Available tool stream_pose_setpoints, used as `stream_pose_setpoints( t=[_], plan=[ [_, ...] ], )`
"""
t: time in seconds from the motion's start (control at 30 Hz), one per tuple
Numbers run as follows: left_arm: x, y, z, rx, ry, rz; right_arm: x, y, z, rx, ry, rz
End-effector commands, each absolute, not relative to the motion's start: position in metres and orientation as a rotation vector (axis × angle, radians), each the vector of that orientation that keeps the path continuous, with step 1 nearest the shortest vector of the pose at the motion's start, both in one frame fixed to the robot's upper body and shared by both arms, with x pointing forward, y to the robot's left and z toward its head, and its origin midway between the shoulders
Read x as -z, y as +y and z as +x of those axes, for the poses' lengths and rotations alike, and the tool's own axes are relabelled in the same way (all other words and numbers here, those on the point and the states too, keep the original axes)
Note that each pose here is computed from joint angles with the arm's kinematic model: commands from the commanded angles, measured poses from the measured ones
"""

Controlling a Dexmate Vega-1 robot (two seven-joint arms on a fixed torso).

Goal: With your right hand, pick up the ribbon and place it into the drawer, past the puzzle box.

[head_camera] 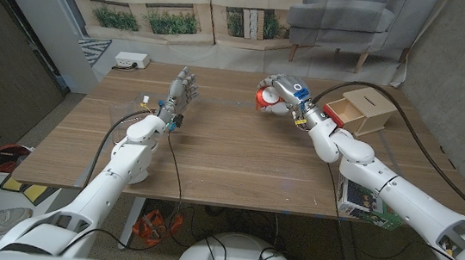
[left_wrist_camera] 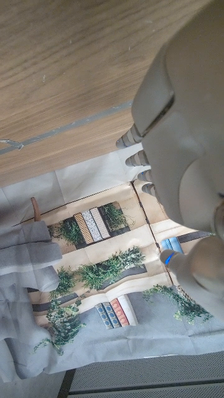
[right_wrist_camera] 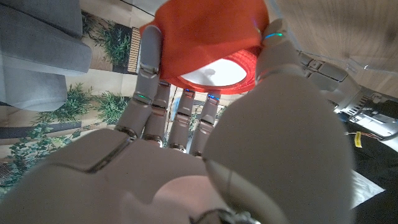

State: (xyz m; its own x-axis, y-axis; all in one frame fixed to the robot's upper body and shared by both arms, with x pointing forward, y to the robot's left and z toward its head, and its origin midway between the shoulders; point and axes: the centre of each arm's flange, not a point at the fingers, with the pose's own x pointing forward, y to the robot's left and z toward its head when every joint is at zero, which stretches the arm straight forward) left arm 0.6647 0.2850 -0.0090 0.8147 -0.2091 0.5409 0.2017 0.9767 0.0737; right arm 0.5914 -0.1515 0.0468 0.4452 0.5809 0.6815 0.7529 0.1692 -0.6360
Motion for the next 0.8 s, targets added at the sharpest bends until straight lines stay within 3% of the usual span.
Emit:
stream_pose_setpoints(
  t=[0.03, 0.8],
  plan=[
    [0.009, 0.285, 0.661, 0.217, -0.580, 0.018, -0.054, -0.159, 0.590, 0.221, -1.220, -1.509],
    [0.008, 0.283, 0.655, 0.216, -0.585, 0.025, -0.064, -0.176, 0.595, 0.293, -1.184, -1.526]
  ],
)
